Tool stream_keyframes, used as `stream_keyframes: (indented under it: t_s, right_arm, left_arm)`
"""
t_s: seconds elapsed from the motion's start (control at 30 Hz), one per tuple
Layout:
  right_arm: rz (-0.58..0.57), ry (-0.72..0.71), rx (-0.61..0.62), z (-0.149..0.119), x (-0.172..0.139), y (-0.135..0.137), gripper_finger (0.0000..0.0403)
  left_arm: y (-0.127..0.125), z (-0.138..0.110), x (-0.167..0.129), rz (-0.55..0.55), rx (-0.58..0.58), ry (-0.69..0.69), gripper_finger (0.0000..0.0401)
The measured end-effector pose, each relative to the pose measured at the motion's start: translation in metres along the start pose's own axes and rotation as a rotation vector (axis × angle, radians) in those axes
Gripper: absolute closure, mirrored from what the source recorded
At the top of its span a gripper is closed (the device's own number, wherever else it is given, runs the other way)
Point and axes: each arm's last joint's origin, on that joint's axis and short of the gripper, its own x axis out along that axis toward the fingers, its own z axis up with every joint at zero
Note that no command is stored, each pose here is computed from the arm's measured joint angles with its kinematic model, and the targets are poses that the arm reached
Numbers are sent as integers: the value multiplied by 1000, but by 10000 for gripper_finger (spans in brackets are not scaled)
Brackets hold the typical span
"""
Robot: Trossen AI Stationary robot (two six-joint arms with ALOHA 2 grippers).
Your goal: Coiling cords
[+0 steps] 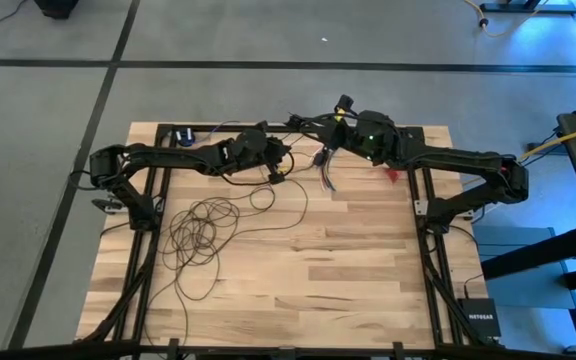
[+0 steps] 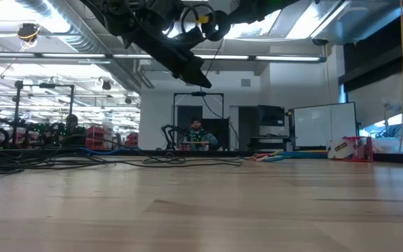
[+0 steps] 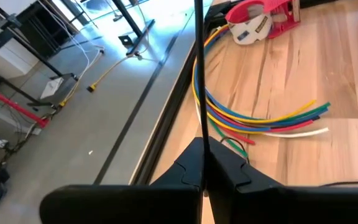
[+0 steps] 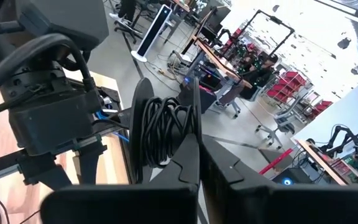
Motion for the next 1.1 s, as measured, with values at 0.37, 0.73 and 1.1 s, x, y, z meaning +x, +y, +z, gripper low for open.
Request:
stream_keyframes:
  t_s: [0.37,0.73,1.1]
  right_arm:
    - [-5,-16,0,6,-12,-7,400]
    - [115,61,-7,-4,-13,1,400]
    - [158,37,0,-3,-13,2,400]
  left_arm:
    - [0,-1,0,-6,37,12,400]
    - [51,-19,6,117,-74,58,401]
    - [100,-12,-30,92,-190,-55,401]
